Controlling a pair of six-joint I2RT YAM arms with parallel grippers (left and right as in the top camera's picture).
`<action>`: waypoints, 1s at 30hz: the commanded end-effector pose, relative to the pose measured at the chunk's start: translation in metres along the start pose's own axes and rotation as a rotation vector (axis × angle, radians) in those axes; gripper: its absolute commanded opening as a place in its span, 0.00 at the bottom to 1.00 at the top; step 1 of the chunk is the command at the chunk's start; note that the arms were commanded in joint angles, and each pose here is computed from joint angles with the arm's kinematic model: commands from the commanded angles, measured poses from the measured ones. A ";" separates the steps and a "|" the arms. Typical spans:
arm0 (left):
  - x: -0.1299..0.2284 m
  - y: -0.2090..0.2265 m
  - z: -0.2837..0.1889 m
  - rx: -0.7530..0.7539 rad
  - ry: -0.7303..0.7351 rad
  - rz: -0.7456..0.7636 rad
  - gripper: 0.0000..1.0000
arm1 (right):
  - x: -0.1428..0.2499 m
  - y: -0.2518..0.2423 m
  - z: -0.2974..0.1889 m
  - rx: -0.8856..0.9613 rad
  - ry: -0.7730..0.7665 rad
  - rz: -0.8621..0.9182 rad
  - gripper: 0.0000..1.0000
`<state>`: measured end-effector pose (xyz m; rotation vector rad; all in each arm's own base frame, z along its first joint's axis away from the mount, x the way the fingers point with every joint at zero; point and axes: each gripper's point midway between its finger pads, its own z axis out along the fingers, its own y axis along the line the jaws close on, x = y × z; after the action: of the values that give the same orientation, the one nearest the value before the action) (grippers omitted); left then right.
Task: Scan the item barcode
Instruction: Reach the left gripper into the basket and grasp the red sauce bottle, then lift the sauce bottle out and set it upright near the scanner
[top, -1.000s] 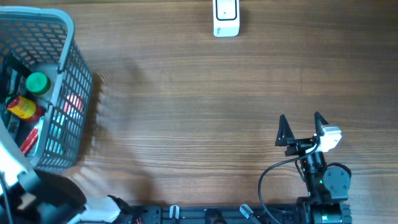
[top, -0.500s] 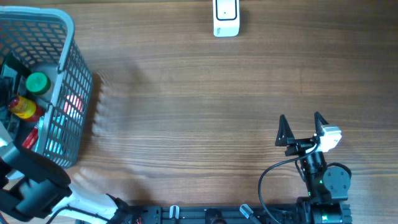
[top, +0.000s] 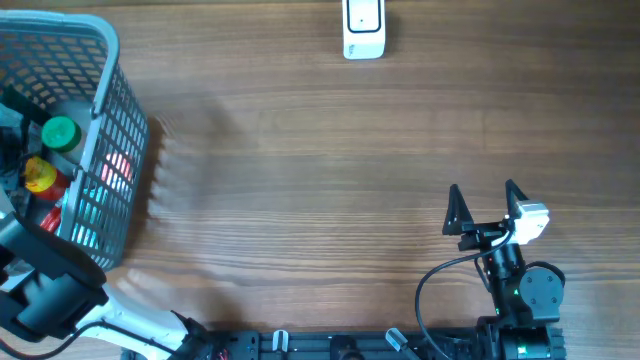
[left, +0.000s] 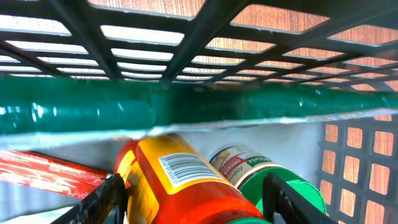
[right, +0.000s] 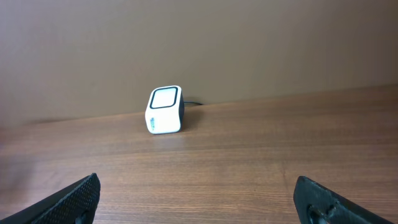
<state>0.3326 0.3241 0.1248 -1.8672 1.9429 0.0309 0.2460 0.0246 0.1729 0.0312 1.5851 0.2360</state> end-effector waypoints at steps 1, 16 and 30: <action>0.001 0.001 0.005 -0.005 0.014 0.002 0.32 | -0.002 -0.001 0.000 0.007 -0.010 -0.013 0.99; -0.021 -0.045 -0.136 0.314 -0.137 0.015 0.33 | -0.002 -0.001 0.000 0.007 -0.010 -0.013 1.00; 0.097 -0.109 -0.328 0.978 0.115 0.237 0.32 | -0.002 -0.001 0.000 0.007 -0.010 -0.013 1.00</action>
<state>0.3288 0.2050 0.3802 -1.2709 1.6545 -0.4918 0.2460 0.0246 0.1729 0.0312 1.5851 0.2360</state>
